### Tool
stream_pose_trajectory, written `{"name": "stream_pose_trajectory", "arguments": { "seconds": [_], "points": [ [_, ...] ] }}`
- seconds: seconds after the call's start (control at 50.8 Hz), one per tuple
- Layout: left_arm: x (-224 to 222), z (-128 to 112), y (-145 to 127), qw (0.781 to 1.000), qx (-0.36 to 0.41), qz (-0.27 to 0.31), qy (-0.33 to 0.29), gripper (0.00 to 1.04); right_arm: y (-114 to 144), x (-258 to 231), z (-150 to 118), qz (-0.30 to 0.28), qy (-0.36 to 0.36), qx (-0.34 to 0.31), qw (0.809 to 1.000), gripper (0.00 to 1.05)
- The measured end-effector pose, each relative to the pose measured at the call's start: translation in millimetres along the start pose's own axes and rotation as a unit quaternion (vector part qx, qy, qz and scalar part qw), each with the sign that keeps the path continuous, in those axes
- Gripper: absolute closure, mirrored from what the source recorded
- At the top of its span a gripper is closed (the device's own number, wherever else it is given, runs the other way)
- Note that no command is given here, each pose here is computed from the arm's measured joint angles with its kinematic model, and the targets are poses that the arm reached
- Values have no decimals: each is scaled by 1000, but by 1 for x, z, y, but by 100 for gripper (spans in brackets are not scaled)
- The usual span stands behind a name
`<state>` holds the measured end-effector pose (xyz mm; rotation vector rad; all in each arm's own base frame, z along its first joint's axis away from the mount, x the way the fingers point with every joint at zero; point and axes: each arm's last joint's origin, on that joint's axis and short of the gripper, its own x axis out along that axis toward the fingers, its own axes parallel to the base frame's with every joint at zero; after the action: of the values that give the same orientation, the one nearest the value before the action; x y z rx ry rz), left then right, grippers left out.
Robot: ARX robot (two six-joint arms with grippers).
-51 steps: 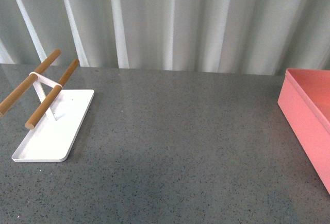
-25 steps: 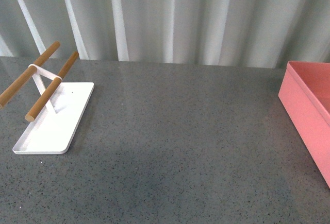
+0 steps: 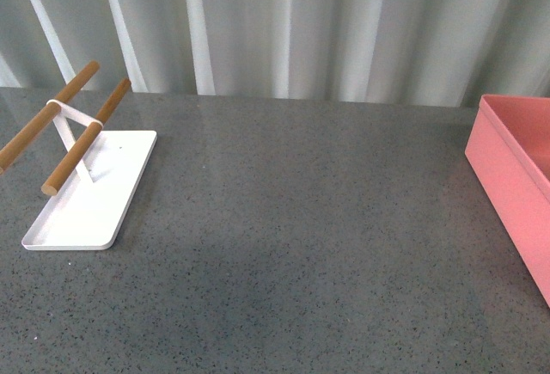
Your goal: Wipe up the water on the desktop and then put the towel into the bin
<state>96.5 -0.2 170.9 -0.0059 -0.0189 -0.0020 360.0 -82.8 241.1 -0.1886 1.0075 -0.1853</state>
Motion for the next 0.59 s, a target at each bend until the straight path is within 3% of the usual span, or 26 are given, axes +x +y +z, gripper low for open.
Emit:
{"name": "stream_pose_trajectory", "arguments": {
  "seconds": [0.276,0.335,0.512,0.591],
  "points": [
    [0,0,0,1000,0,0,0,7,-1,0,0,-1,0,1,1000,47],
    [0,0,0,1000,0,0,0,7,-1,0,0,-1,0,1,1000,33],
    [0,0,0,1000,0,0,0,7,-1,0,0,-1,0,1,1000,6],
    [0,0,0,1000,0,0,0,7,-1,0,0,-1,0,2,1000,8]
  ]
}}
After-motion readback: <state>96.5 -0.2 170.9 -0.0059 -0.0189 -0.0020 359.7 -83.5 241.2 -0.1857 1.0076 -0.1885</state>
